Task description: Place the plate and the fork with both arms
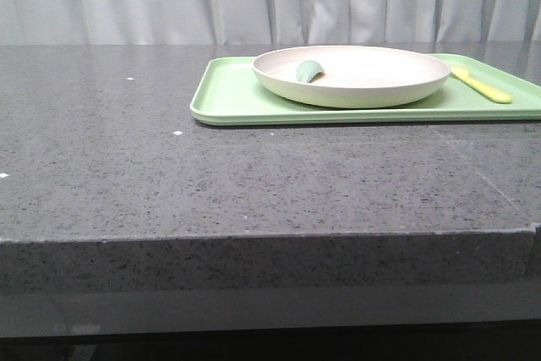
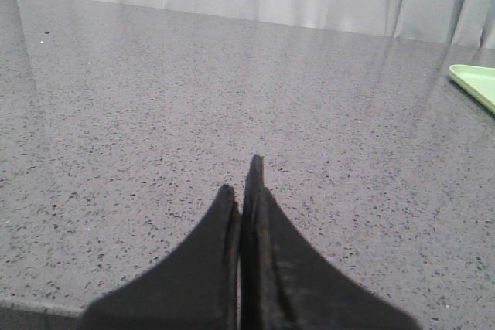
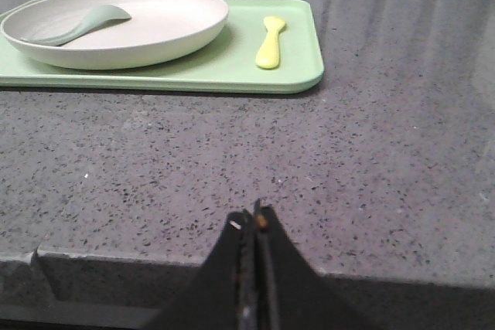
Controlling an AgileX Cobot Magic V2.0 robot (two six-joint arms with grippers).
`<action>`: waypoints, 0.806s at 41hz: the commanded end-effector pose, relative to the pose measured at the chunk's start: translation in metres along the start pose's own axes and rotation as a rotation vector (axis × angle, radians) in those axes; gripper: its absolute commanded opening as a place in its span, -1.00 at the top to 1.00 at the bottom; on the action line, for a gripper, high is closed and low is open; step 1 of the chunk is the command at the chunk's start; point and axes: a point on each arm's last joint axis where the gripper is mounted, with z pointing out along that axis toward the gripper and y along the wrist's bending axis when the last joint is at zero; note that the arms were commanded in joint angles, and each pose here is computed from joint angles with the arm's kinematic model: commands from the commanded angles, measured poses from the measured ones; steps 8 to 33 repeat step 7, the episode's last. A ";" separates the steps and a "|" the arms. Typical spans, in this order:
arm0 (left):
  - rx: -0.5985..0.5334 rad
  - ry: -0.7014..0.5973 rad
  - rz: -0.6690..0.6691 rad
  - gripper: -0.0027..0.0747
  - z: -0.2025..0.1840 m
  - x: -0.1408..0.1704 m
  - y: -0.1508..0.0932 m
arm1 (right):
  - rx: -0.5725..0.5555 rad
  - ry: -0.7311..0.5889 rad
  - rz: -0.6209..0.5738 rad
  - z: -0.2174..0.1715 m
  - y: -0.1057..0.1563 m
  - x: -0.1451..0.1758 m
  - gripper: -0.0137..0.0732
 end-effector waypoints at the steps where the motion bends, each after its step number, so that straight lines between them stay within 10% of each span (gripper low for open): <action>1: 0.012 -0.102 -0.009 0.98 -0.002 -0.007 -0.001 | 0.002 -0.099 -0.016 -0.002 0.000 -0.009 0.96; 33: 0.012 -0.102 -0.009 0.98 -0.002 -0.007 -0.001 | 0.002 -0.099 -0.016 -0.002 0.000 -0.009 0.96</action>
